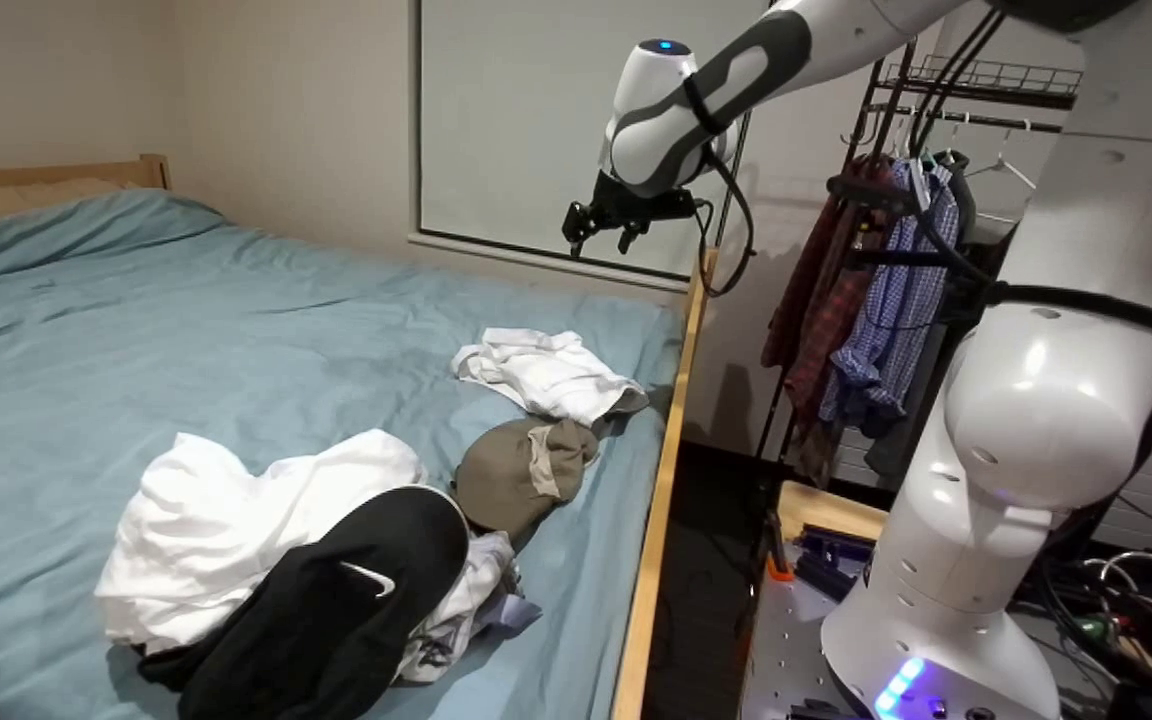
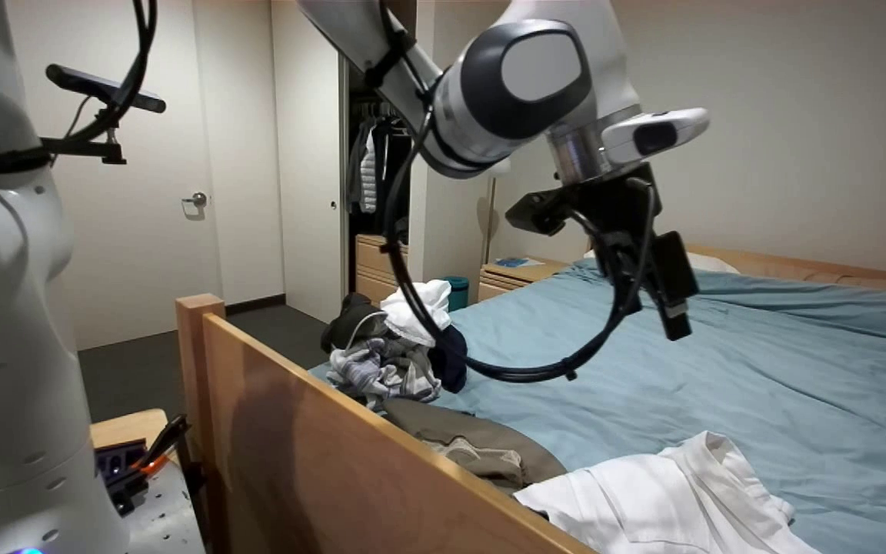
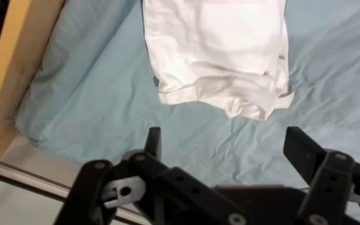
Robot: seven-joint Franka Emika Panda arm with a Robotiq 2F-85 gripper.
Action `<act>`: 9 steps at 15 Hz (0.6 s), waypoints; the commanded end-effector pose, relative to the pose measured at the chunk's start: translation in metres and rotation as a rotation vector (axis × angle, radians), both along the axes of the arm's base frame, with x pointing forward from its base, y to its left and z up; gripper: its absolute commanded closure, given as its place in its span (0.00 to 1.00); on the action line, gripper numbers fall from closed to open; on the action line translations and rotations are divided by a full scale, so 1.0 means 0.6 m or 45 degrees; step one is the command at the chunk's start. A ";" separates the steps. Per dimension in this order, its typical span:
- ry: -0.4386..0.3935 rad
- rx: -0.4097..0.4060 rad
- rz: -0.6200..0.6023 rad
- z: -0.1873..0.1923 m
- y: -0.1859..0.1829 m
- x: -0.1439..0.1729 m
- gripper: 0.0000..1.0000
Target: Fold the white pair of shorts
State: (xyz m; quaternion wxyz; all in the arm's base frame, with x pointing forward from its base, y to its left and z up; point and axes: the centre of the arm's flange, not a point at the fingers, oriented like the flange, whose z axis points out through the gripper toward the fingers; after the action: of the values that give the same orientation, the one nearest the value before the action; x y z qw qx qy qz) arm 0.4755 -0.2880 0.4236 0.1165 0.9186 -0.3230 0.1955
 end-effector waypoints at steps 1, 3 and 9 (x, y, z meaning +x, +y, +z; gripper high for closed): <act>0.083 -0.041 0.239 -0.004 0.065 -0.105 0.00; 0.074 -0.011 0.164 -0.018 0.055 -0.057 0.00; 0.116 0.097 0.471 -0.008 0.104 -0.089 0.00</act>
State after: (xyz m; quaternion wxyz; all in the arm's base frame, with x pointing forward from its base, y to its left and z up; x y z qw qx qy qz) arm 0.4296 -0.2418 0.4152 0.0900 0.9569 -0.2116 0.1776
